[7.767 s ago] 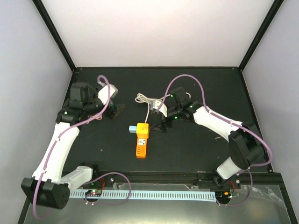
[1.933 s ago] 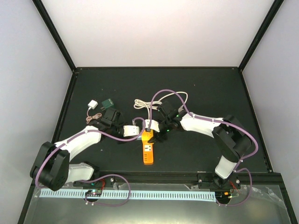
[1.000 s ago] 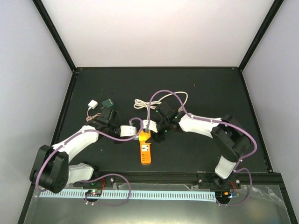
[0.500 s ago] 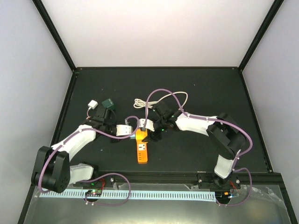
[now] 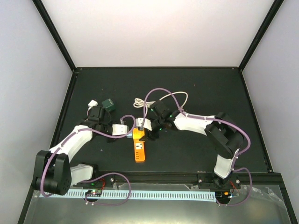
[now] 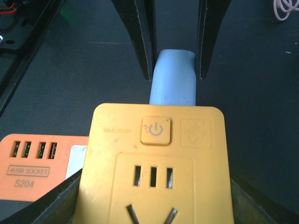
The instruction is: Pull the plug off the socket
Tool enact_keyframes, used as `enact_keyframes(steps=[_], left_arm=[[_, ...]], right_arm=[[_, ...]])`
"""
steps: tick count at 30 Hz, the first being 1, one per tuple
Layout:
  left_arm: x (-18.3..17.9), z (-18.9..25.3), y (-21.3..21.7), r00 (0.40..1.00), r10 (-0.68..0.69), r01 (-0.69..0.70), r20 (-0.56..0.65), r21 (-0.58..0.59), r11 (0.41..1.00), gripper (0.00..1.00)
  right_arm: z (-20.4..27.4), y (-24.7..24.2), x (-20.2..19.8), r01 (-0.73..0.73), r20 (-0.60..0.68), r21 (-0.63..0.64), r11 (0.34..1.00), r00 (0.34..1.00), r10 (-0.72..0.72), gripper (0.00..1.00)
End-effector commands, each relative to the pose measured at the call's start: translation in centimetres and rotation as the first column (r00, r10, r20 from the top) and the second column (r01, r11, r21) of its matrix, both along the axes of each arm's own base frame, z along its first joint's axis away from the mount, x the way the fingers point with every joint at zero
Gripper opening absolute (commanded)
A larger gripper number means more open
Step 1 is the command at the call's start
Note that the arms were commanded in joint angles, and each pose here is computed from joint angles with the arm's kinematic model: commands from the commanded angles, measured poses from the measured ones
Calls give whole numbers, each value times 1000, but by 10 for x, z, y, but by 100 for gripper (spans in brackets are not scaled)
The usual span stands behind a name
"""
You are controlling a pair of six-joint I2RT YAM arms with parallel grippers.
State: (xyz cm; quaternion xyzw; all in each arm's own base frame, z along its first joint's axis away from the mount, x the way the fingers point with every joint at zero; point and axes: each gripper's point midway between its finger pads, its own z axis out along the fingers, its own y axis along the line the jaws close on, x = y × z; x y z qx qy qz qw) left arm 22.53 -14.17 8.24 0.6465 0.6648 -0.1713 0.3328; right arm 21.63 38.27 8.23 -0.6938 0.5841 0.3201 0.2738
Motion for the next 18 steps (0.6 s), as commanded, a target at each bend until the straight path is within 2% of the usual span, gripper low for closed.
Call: enact_keyframes(steps=[1,6,10,18], left_arm=[[15,-5,45,994,93,-103,60,189,977,11],[5,0,39,996,70,-78,53,150,986,11],[9,1,43,993,101,-109,58,150,983,11],[35,15,66,968,249,-251,25,117,961,12]], right_arm=[[-42,-46,-17,48,-164,-225,973,983,-87,1],[-47,-45,-14,64,-177,-245,968,978,-109,1],[-47,-45,-14,63,-180,-245,968,978,-109,1],[-46,-45,-16,59,-183,-241,969,978,-105,1]])
